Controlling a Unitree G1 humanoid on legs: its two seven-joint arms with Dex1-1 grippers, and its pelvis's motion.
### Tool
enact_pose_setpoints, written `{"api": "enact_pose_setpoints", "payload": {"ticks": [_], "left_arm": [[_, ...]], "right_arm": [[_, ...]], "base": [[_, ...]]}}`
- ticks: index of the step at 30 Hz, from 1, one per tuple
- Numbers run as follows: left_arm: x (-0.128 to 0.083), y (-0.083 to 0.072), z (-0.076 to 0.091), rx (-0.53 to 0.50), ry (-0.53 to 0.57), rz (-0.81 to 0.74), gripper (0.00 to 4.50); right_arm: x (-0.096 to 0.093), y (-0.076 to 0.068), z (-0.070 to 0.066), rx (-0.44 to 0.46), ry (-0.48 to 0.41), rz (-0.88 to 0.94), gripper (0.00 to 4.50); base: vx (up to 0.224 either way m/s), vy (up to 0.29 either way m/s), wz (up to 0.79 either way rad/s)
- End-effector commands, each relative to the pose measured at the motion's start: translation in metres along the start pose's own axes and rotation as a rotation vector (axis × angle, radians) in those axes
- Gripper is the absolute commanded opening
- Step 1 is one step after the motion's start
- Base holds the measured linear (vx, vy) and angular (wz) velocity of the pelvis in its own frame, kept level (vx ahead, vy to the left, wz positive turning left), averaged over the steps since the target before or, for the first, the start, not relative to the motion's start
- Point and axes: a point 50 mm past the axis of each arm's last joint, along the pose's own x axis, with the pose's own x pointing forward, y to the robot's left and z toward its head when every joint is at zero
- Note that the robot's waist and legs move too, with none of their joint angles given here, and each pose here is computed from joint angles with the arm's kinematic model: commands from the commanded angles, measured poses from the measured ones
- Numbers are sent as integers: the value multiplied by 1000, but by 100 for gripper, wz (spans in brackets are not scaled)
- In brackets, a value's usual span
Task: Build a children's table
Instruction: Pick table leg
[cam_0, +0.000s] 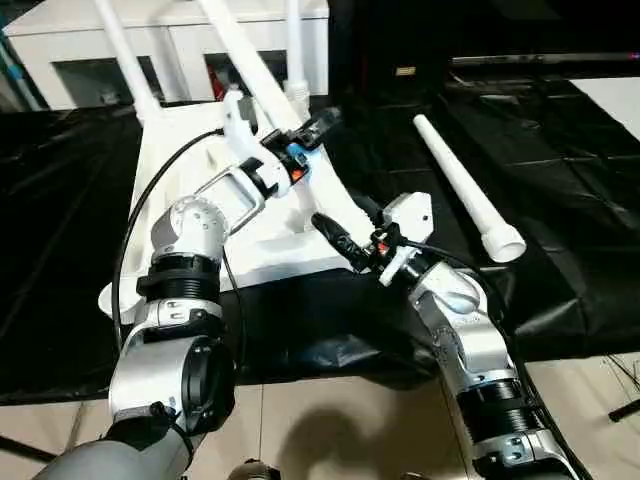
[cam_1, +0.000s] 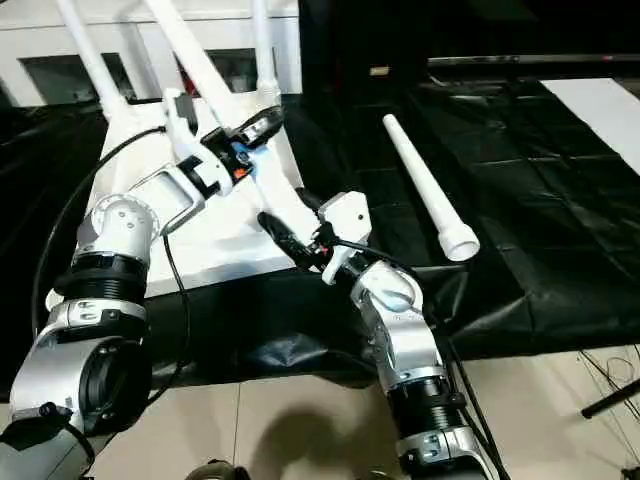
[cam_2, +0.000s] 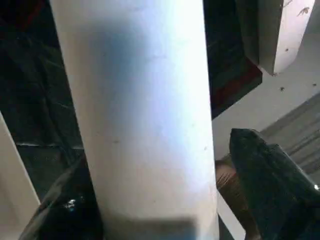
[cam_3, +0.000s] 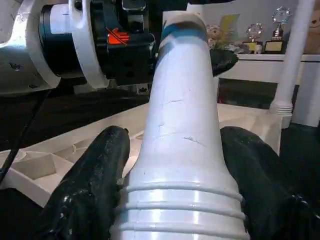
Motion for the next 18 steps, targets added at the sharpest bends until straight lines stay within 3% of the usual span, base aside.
{"api": "enact_pose_setpoints", "payload": {"ticks": [1, 13, 15, 18], "left_arm": [[2, -6, 6, 5, -9, -20, 327], [-1, -4, 11, 71, -19, -11, 222], [0, -6, 10, 89, -7, -26, 211], [2, -10, 11, 119, -4, -37, 200]], "right_arm": [[6, 4, 8, -40, -24, 27, 269], [9, 6, 10, -79, -7, 52, 269], [7, 3, 11, -41, -14, 54, 325], [5, 0, 14, -25, -16, 73, 344]], "base": [[0, 0, 0], [0, 0, 0], [0, 0, 0], [0, 0, 0]]}}
